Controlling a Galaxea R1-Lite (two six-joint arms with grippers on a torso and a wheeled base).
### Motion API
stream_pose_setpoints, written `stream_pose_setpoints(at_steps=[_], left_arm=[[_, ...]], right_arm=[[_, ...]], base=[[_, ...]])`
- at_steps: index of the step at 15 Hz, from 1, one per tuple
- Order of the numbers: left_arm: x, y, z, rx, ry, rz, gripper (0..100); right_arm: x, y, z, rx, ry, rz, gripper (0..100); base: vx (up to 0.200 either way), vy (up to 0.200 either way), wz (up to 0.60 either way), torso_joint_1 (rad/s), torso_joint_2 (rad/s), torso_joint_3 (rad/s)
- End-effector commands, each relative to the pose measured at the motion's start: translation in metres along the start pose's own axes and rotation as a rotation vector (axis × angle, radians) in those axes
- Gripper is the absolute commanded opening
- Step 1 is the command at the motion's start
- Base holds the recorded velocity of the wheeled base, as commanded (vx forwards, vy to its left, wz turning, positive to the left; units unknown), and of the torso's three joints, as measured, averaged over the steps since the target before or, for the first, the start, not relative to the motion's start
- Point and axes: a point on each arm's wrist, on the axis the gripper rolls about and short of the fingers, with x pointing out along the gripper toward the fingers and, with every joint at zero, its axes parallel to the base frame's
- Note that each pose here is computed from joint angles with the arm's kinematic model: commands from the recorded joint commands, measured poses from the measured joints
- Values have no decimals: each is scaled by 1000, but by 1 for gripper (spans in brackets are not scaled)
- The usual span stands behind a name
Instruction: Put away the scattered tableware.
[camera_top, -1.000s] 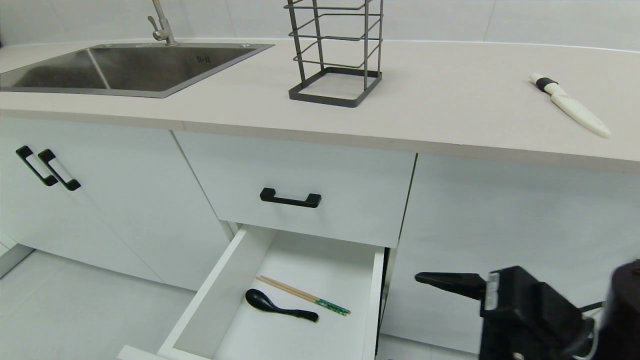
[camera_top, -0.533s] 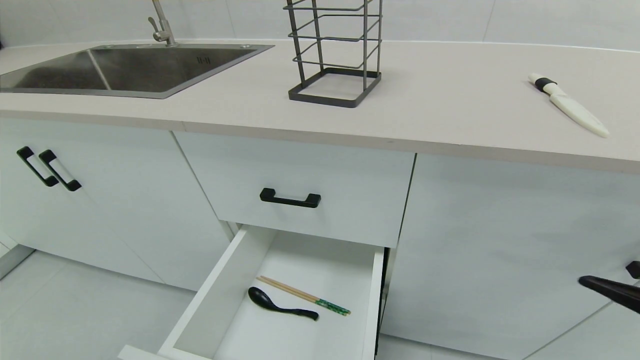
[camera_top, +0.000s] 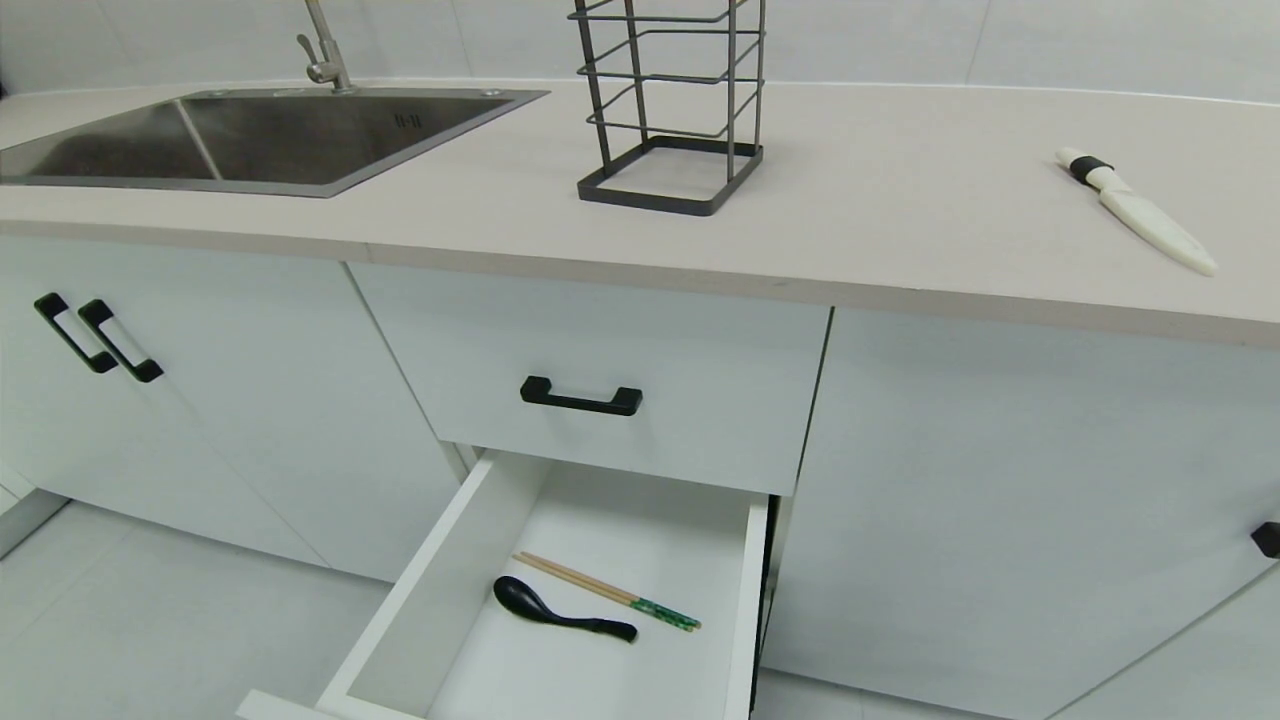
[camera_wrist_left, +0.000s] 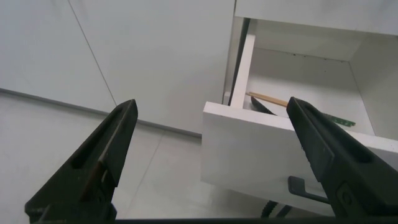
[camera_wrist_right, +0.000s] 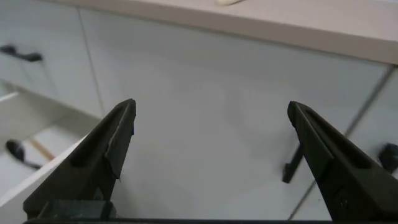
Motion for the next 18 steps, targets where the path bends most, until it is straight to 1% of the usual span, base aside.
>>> stream_pose_setpoints(at_steps=[1,2,3,4,5,6,7,8,9,10,11,12,14,15,16,17,18], left_arm=[[0,0,0,-1,-1,-1,100],[0,0,0,-8,-1,-1,100],[0,0,0,-10,-1,-1,100],[0,0,1,-12,-9,-9,100],[-3,-1,20,-22,-170,-20,100],[-12,-2,49,-7,-374,-61,100],[-15,-4,63,17,-406,-103,100],[-16,-7,86,30,-359,-195,100],[-14,-7,91,19,-314,-228,100],[-11,-7,98,-15,-233,-330,100],[-6,-8,109,-32,-128,-467,100],[7,-12,117,-41,5,-535,100],[39,-18,118,-57,186,-555,100],[53,-20,113,-67,291,-563,100],[65,-23,104,-79,428,-566,100],[72,-25,97,-86,552,-570,100],[77,-29,90,-76,650,-598,100]], right_arm=[[-26,4,-13,17,-71,-123,100],[-32,8,-22,40,-36,-164,100],[-34,9,-40,60,12,-165,100],[-34,9,-48,87,39,-162,100],[-38,10,-54,99,67,-144,100],[-42,10,-61,111,103,-127,100],[-43,11,-67,117,160,-116,100],[-44,13,-74,161,245,-29,100],[-43,14,-74,181,253,-2,100],[-43,14,-74,179,259,22,100],[-43,14,-74,137,258,21,100],[-44,15,-74,110,257,39,100],[-45,15,-74,100,240,61,100],[-45,15,-74,102,240,58,100],[-45,15,-74,101,240,55,100],[-45,15,-74,102,240,51,100],[-45,15,-74,102,240,51,100]], base=[[0,0,0,0,0,0],[0,0,0,0,0,0],[0,0,0,0,0,0],[0,0,0,0,0,0],[0,0,0,0,0,0],[0,0,0,0,0,0],[0,0,0,0,0,0],[0,0,0,0,0,0],[0,0,0,0,0,0],[0,0,0,0,0,0],[0,0,0,0,0,0],[0,0,0,0,0,0],[0,0,0,0,0,0],[0,0,0,0,0,0],[0,0,0,0,0,0],[0,0,0,0,0,0],[0,0,0,0,0,0]])
